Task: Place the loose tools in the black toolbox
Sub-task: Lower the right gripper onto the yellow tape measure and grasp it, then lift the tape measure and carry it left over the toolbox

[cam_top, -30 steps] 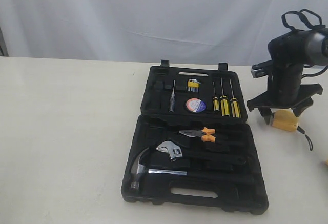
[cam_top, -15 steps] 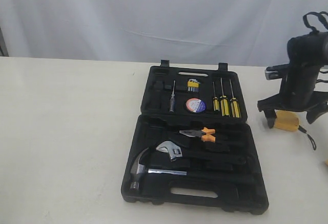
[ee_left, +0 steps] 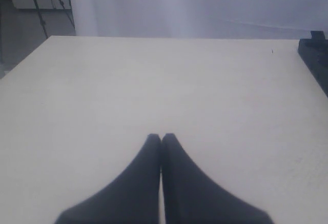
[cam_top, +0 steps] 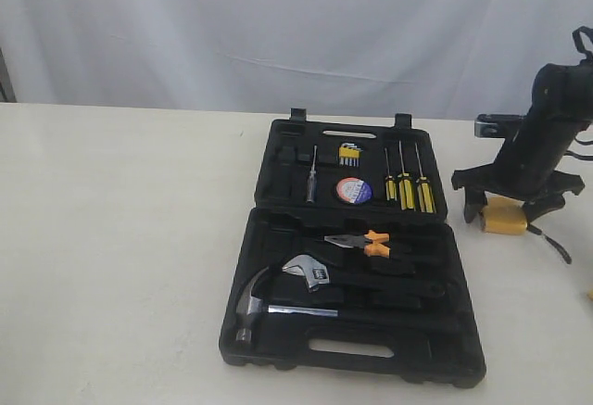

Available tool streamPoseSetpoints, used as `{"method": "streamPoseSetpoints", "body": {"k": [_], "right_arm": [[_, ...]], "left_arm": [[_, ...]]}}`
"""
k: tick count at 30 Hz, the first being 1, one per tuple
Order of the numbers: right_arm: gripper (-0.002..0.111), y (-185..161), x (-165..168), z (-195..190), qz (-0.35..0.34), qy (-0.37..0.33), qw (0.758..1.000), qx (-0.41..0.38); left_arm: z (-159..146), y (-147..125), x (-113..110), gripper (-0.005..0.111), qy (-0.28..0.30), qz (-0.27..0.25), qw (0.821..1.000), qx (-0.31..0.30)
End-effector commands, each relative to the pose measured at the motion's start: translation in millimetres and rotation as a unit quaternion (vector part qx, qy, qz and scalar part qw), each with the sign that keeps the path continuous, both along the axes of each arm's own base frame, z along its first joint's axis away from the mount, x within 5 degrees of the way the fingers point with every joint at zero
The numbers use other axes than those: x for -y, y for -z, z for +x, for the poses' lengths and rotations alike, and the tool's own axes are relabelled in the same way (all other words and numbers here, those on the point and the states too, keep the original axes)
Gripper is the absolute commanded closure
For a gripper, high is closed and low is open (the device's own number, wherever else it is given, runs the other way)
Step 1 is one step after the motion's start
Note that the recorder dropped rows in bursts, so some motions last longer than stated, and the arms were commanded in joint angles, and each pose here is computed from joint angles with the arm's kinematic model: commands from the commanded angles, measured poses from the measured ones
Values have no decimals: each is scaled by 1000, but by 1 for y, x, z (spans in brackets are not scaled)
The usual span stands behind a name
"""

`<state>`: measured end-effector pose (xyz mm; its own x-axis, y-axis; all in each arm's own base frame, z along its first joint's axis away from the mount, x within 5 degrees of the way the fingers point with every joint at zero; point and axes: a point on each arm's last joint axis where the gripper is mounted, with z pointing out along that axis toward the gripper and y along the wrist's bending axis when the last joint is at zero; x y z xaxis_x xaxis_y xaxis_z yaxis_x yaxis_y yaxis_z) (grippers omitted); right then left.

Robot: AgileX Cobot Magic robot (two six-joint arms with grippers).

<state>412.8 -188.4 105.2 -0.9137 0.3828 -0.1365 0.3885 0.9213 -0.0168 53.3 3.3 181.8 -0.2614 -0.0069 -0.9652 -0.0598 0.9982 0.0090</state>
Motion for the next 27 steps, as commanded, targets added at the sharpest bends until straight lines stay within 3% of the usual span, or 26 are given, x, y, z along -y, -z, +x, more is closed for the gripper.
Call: {"method": "streamPoseSetpoints", "body": {"k": [1,8,10,13,21,27], "right_arm": [[59,26,-1,-9,6,-17,999,-51],[60,26,-3,-12,15,-12,997,-68],[75,26,-3,-12,15,-12,997,-69],[109,26,-3,-12,15,-12,997,-68],[108,1,-15,-3,6,-23,999,-35],[108,-58,-36,3,-3,-38,999,31]], "left_arm": [[0,-1,0,107,2,-1,1000,5],[0,-1,0,107,2,-1,1000,5],[0,-1,0,107,2,-1,1000,5],[0,-1,0,107,2,-1,1000,5],[0,-1,0,107,2,-1,1000,5],[0,-1,0,107,2,-1,1000,5]]}}
